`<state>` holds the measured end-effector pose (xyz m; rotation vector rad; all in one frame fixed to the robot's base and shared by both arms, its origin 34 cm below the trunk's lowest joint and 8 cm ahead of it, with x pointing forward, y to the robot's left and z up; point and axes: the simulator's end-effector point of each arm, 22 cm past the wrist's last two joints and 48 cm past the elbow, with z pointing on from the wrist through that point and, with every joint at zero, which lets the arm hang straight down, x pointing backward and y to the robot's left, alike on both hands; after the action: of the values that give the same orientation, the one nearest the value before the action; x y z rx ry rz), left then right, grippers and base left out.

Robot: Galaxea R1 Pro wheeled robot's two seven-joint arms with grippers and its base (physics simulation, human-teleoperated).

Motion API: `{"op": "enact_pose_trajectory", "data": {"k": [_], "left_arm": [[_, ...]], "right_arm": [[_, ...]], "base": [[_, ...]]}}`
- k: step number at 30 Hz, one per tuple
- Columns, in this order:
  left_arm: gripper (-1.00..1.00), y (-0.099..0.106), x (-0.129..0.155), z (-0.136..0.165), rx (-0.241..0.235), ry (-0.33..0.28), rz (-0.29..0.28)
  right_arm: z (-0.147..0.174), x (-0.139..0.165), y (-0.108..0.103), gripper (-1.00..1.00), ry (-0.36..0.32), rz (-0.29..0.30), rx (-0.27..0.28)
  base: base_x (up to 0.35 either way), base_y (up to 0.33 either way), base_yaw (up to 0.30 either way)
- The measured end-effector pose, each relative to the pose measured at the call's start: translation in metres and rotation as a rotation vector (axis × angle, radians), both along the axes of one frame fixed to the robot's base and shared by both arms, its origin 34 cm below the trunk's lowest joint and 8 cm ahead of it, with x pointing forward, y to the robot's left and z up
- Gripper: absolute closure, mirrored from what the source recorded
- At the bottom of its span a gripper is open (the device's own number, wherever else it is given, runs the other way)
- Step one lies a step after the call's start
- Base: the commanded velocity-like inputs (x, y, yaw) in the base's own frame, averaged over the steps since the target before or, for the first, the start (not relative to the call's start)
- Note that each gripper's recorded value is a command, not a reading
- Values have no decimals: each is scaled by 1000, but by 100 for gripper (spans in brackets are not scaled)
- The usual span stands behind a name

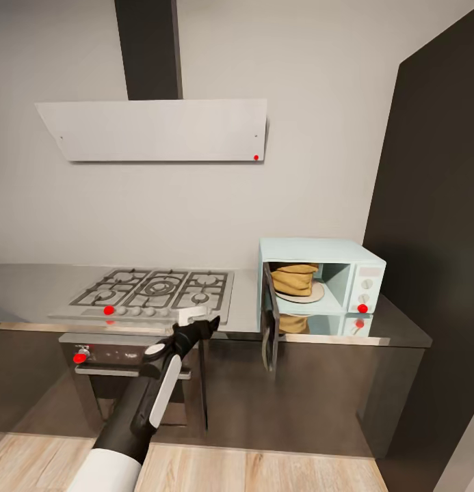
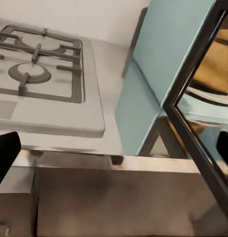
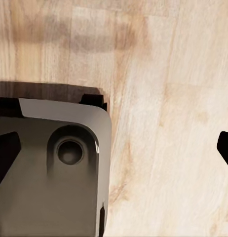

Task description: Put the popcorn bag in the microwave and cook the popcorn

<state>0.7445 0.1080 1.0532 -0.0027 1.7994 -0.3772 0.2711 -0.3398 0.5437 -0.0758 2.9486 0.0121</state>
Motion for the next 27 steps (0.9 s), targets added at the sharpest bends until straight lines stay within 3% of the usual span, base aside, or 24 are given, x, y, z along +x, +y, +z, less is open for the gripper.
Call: {"op": "enact_pose_trajectory", "data": {"k": [9,15,17,21,27], "left_arm": [[-100,-8,-2,0,7,-1,-16],[-100,-10,-1,2,7,1,-21],[-100,-11,-2,4,6,-2,-28],[-100,-26,-6,11,-12,-23,-97],[-100,-29,-8,16,-13,-33,-109]], "right_arm": [[-1,0,6,-100,0,-2,8],[1,8,4,-100,-37,-115,27],[2,9,4,-100,-41,-122,28],[2,11,4,-100,-48,-127,29],[3,13,5,-100,-54,-124,30]], "base": [[0,0,0],[0,0,-140],[0,0,-208],[0,0,-217],[0,0,-219]]}}
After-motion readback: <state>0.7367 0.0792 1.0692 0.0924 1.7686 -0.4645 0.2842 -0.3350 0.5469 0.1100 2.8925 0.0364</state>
